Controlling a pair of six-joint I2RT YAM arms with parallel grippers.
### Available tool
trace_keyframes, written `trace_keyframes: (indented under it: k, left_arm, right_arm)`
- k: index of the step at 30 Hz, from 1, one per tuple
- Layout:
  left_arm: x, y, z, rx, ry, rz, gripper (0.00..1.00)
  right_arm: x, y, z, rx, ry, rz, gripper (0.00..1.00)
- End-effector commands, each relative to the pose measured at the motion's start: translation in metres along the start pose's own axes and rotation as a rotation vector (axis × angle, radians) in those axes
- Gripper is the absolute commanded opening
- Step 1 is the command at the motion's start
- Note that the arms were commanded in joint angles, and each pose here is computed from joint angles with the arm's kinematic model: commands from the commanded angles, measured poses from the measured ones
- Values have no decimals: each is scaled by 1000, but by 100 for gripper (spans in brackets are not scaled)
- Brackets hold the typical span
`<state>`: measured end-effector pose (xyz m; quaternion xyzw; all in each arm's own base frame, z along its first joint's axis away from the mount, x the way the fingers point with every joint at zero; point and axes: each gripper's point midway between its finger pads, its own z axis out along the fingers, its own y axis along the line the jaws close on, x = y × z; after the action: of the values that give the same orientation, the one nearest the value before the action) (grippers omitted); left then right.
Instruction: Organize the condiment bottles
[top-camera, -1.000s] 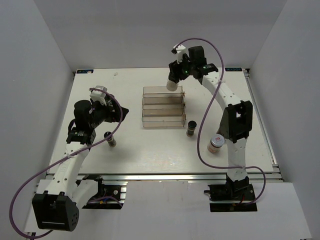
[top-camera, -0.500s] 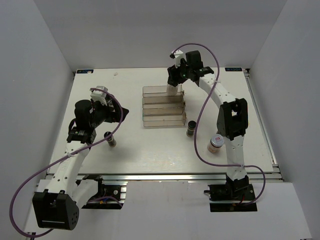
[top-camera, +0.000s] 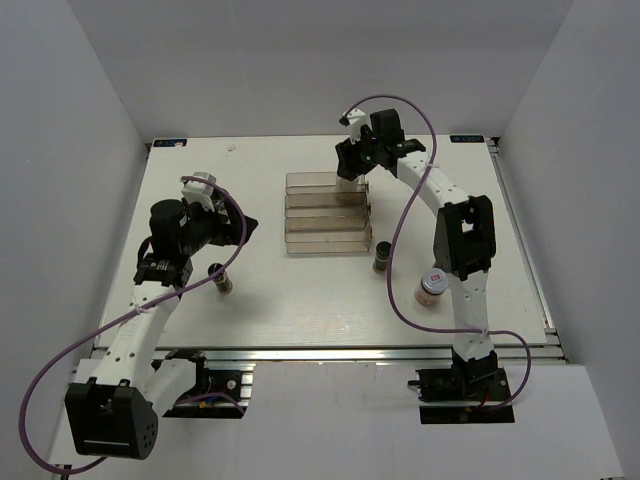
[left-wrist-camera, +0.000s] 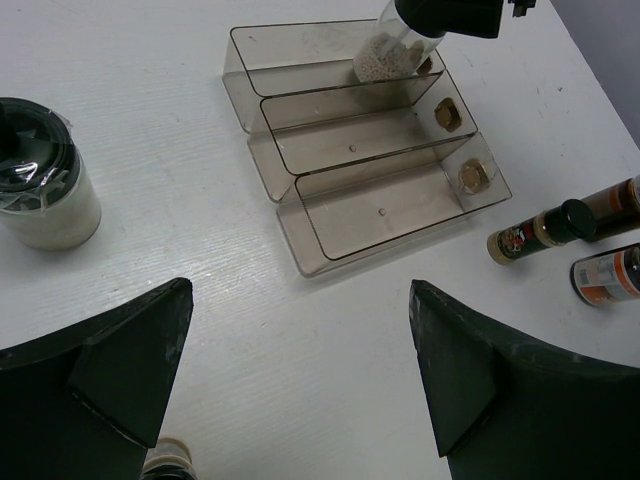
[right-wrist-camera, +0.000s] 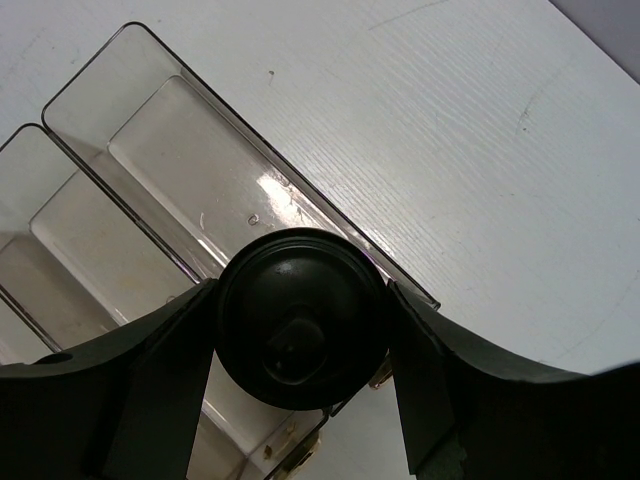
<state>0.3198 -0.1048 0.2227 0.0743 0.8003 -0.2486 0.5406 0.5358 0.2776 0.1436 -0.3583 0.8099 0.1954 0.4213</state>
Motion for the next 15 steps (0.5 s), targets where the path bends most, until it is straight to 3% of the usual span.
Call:
trace_keyframes:
  k: [1, 2, 13, 15]
  left_arm:
    - [-11, -2, 0, 4, -19, 18, 98]
    - [-10, -1, 0, 1, -17, 17, 98]
    - [-9, 2, 1, -16, -12, 18, 98]
    - [-9, 4, 1, -24, -12, 17, 98]
  right_arm:
    - [-20, -1, 4, 12, -68, -46, 31]
    - [-18, 0, 6, 11, -63, -45, 38]
    - [2, 2, 21, 31, -22, -59, 65]
    - [2, 4, 22, 30, -21, -62, 77]
